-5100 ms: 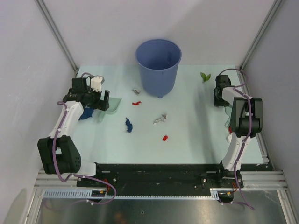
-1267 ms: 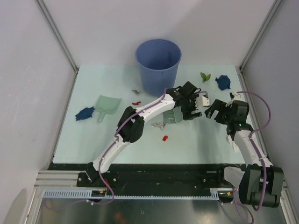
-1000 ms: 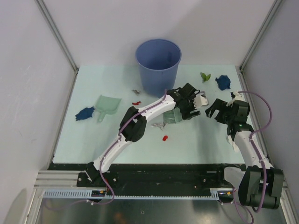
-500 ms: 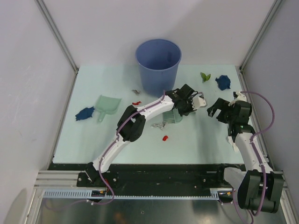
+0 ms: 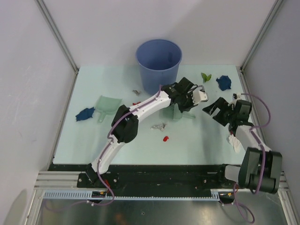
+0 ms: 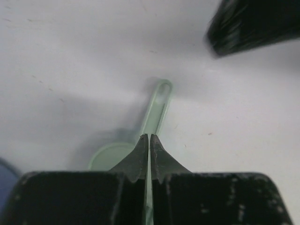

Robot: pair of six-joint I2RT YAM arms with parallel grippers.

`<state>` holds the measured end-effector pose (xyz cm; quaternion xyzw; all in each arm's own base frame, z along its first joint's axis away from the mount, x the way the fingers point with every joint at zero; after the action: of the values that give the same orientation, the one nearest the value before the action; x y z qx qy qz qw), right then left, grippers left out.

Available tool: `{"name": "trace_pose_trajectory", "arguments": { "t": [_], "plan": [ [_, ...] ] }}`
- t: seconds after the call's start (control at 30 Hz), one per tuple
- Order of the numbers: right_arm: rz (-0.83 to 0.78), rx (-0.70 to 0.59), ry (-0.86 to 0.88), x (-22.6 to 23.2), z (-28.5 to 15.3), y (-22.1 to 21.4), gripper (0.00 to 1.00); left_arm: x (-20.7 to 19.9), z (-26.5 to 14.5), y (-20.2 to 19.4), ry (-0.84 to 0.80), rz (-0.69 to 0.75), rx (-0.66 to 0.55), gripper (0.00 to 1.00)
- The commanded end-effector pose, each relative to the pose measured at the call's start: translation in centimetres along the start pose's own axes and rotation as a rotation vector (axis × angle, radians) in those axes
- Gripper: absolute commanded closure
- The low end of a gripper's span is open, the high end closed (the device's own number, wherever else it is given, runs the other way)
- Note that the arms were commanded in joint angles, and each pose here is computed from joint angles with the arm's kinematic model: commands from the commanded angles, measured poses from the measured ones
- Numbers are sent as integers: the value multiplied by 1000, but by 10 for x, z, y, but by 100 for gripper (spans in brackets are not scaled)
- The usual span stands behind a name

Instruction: Sweep away the paper scraps from the table

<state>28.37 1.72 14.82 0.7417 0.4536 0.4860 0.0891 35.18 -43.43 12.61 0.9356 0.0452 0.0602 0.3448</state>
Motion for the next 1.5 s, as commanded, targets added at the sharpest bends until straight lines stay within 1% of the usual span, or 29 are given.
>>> {"name": "trace_pose_trajectory", "arguments": {
  "t": [0.0,0.07,0.13,0.17,0.23,0.27,0.3,0.33,0.37,0.43,0.47,0.53,0.57,0.6,0.67,0.7,0.8,0.9,1.07,1.13,1.17,1.23,1.33,1.43,1.47],
  "plan": [
    [110,42,238,32,14,8,0,-3,-56,40,3,25,-128,100],
    [138,45,294,41,25,10,1,-6,-57,41,-12,27,-134,100],
    [171,39,305,40,37,11,3,-6,-53,40,-17,28,-131,100],
    [209,38,292,37,39,12,5,-3,-53,40,-2,28,-127,100],
    [230,16,224,26,43,14,5,-1,-47,35,-2,52,-112,100],
    [221,8,203,23,42,13,5,-3,-44,31,-20,73,-106,96],
    [201,12,177,20,41,11,5,-3,-43,30,-29,123,-106,85],
    [192,-4,153,18,39,13,5,-4,-41,27,-39,143,-103,72],
    [179,-28,141,18,33,17,5,-4,-36,23,-49,157,-92,45],
    [168,-55,82,11,25,20,3,-5,-30,16,-78,195,-82,28],
    [155,-93,77,11,16,28,2,-6,-24,12,-93,202,-74,17],
    [127,-105,42,6,8,30,2,-4,-18,6,-104,197,-61,11],
    [100,-126,38,8,3,36,3,0,-9,4,-98,184,-49,11],
    [99,-105,9,5,1,32,2,2,-5,0,-76,146,-20,13],
    [47,-95,-12,4,1,33,3,6,5,-4,-79,117,-7,19],
    [47,-61,-30,3,1,29,3,7,7,-8,-85,108,2,20],
    [25,-31,-29,3,2,25,3,2,17,-20,-114,100,32,20],
    [2,-13,-3,10,5,22,3,-6,21,-28,-169,84,52,25],
    [-50,44,-11,17,18,12,3,-34,10,-42,-328,79,59,34],
    [-44,71,3,18,21,8,3,-44,2,-46,-375,79,52,36],
    [-39,75,10,18,22,7,4,-54,-6,-49,-421,83,36,36],
    [-40,82,15,20,22,6,4,-63,-13,-54,-449,82,39,37],
    [-53,83,7,22,19,4,4,-72,-26,-59,-455,103,56,38],
    [-69,80,7,25,13,4,3,-72,-32,-56,-418,195,71,36],
    [-77,75,12,27,10,4,3,-73,-32,-53,-413,260,65,36]
  ]
}}
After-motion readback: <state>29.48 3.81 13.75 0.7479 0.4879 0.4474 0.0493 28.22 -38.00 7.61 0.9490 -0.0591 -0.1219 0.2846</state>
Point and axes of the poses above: each gripper's point midway between its finger pads, its own z axis out along the fingers, its own x axis along the line the jaws close on, y = z × x, the point moved 6 cm from there along -z, back along the fingers
